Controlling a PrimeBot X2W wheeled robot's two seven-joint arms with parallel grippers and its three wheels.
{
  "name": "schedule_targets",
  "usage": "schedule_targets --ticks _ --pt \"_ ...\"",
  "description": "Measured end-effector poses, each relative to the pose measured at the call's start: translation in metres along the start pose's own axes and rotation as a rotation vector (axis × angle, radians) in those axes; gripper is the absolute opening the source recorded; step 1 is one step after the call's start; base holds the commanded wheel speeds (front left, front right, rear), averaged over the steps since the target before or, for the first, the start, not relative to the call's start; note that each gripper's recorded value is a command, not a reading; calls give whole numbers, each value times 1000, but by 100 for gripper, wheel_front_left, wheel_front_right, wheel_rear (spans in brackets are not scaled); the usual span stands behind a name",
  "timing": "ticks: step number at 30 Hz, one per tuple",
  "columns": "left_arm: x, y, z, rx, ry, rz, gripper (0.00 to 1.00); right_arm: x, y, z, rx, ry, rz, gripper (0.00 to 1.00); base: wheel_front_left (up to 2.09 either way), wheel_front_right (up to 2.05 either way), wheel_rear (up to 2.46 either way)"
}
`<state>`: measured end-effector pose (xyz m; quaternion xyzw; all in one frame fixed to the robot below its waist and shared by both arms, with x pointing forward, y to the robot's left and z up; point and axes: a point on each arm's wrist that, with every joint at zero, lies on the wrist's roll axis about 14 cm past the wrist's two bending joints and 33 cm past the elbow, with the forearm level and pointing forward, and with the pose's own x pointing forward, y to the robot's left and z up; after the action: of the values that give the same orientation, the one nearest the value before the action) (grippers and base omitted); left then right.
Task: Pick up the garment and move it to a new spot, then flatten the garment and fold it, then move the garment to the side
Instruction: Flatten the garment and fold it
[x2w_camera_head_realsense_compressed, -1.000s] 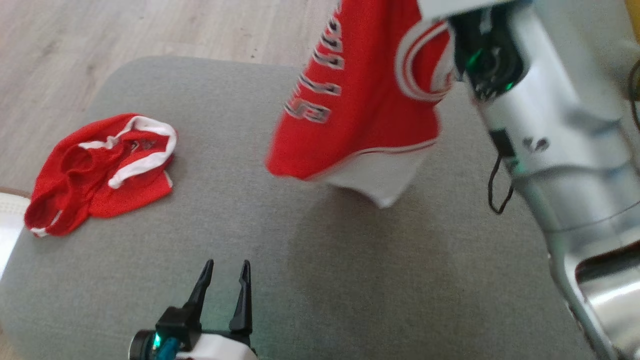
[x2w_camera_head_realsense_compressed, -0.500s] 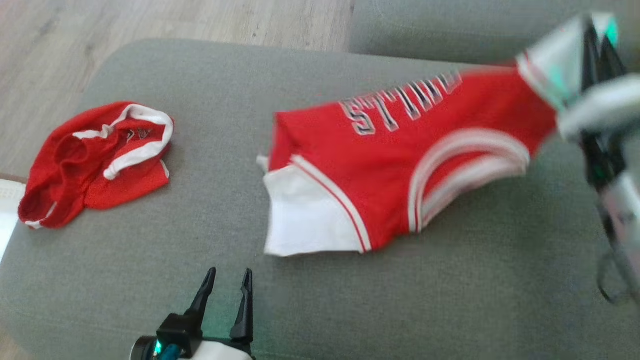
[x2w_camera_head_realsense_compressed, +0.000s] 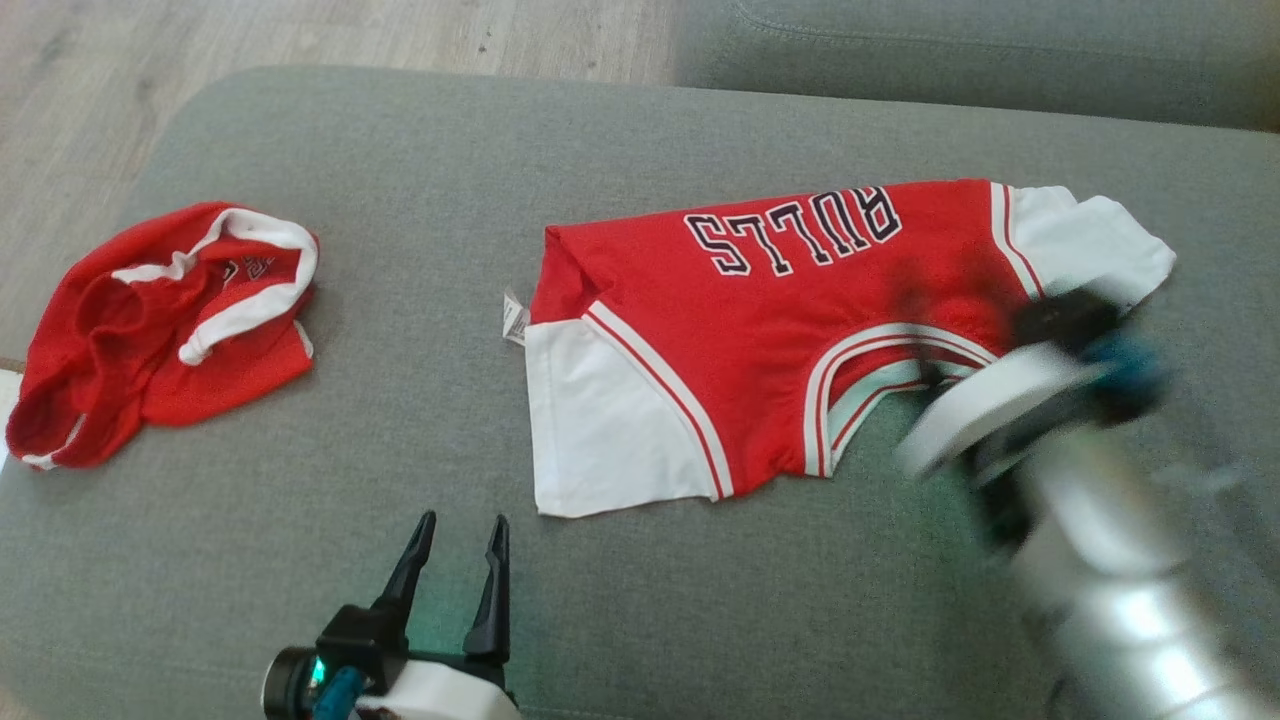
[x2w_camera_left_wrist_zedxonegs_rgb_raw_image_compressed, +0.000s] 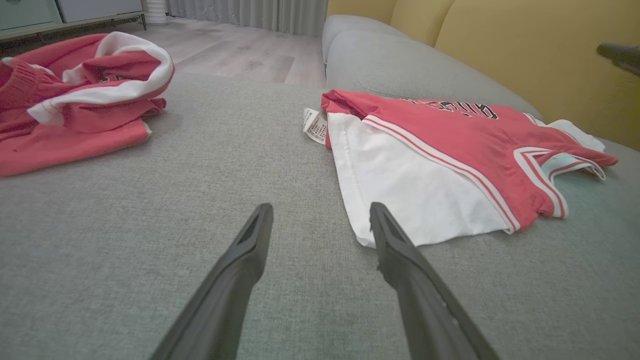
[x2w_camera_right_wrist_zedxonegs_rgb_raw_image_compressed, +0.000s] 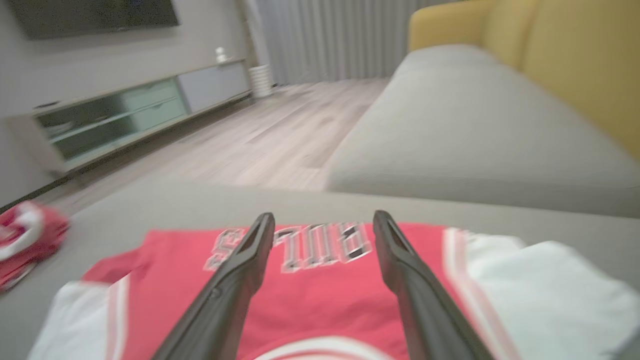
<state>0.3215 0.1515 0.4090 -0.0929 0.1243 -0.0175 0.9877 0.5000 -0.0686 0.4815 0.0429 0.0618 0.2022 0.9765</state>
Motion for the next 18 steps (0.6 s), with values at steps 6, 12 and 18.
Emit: schedule_targets --ticks 6,12,18 --pt "-2 2 5 -1 -18 6 100 -41 128 -75 -63 170 356 100 0 0 0" --pt "-9 10 3 -12 -17 41 100 -64 147 -126 -136 345 452 100 0 0 0" --pt "-12 17 1 -16 -8 63 100 -59 145 -138 -169 395 446 100 0 0 0"
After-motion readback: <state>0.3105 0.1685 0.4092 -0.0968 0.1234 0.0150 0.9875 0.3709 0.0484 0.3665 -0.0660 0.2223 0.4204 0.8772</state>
